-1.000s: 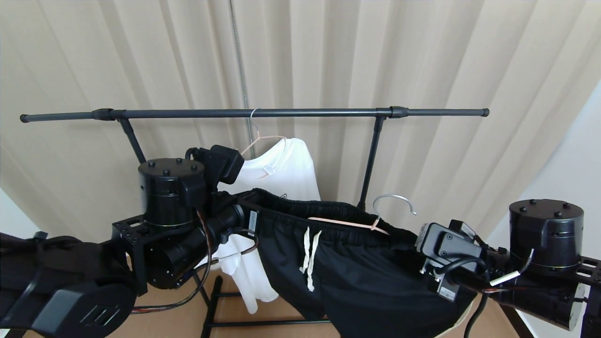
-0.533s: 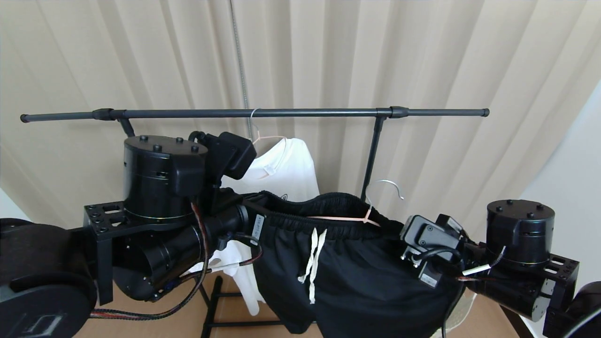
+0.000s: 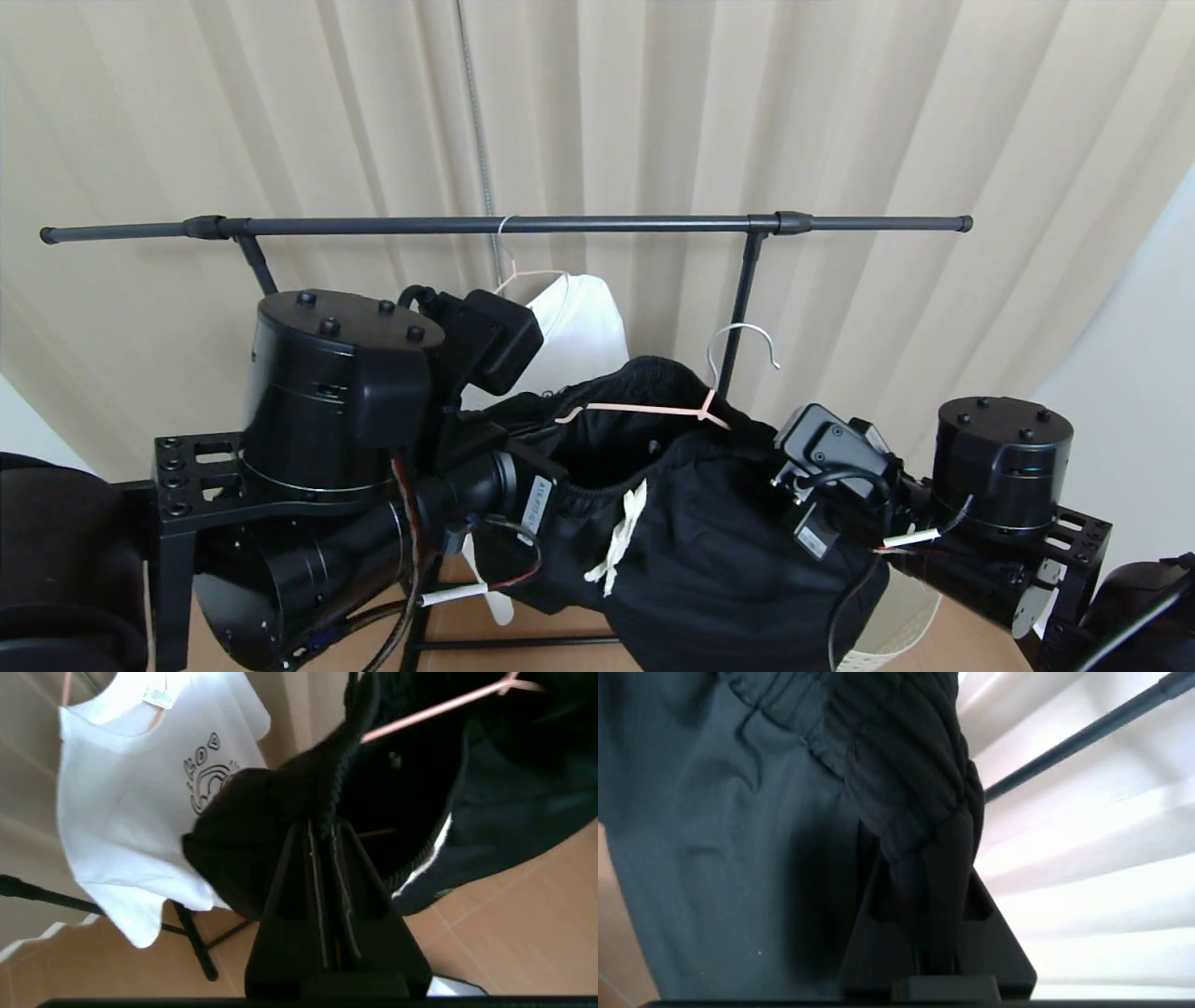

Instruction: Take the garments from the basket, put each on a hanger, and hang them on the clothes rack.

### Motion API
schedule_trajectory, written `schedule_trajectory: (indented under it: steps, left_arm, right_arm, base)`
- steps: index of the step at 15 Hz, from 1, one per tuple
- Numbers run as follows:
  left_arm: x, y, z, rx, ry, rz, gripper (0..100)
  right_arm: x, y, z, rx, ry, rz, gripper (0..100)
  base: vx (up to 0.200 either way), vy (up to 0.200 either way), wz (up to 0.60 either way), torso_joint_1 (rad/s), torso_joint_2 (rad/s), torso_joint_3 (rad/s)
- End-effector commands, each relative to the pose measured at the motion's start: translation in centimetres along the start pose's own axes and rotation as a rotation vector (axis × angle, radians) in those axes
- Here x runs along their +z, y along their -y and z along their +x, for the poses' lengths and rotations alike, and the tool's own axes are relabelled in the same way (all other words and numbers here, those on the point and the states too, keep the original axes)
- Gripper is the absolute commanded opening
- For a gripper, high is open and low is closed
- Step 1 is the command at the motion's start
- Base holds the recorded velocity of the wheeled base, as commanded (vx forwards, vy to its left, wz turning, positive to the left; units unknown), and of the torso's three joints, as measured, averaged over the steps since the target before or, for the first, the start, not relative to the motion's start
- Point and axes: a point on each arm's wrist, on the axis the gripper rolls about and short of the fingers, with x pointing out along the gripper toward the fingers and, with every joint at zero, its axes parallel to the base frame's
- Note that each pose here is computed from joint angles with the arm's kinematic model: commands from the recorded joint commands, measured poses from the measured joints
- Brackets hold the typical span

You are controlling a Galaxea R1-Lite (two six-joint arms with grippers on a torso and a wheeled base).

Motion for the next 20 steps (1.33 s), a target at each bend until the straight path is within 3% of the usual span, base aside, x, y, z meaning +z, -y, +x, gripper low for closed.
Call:
schedule_trajectory:
  steps: [1,5,7,11,15,20]
  left_arm:
    - [-0.2,1.2,0.8,-0.028,-0.019,-0.017,0]
    - [2.0,2.4,1.8,-0.052,0.033,-0.157,0]
    - [2.9,2.3,1.8,-0.055,0.055,-0.176,0]
    - [2.6,2.4,1.6,-0.055,0.029,-0.173,0]
    - [0.2,2.6,2.0,-0.050,-0.046,-0.142,0]
    - [-2.0,4.5,2.9,-0.081,-0.123,-0.102,0]
  right_arm:
    - [0.2,-0.4,-0.1,0.003,0.022,-0.005,0]
    - [-0.3,-1.5,0.2,0.015,-0.011,-0.020,0]
    - [-0.8,-2.1,0.6,0.036,-0.035,-0.029,0]
    - [-0.1,-1.6,0.6,0.007,0.006,-0.015,0]
    - [0.9,-0.4,-0.2,-0.043,0.080,0.002,0]
    - [1.5,0.0,-0.9,-0.058,0.109,0.008,0]
  base:
    - [0.000,0.000,0.00,0.000,0.00,0.000]
    - [0.000,0.000,0.00,0.000,0.00,0.000]
    - [0.000,0.000,0.00,0.000,0.00,0.000]
    - [0.000,0.000,0.00,0.000,0.00,0.000]
    - [0.000,0.000,0.00,0.000,0.00,0.000]
    - [0.000,0.000,0.00,0.000,0.00,0.000]
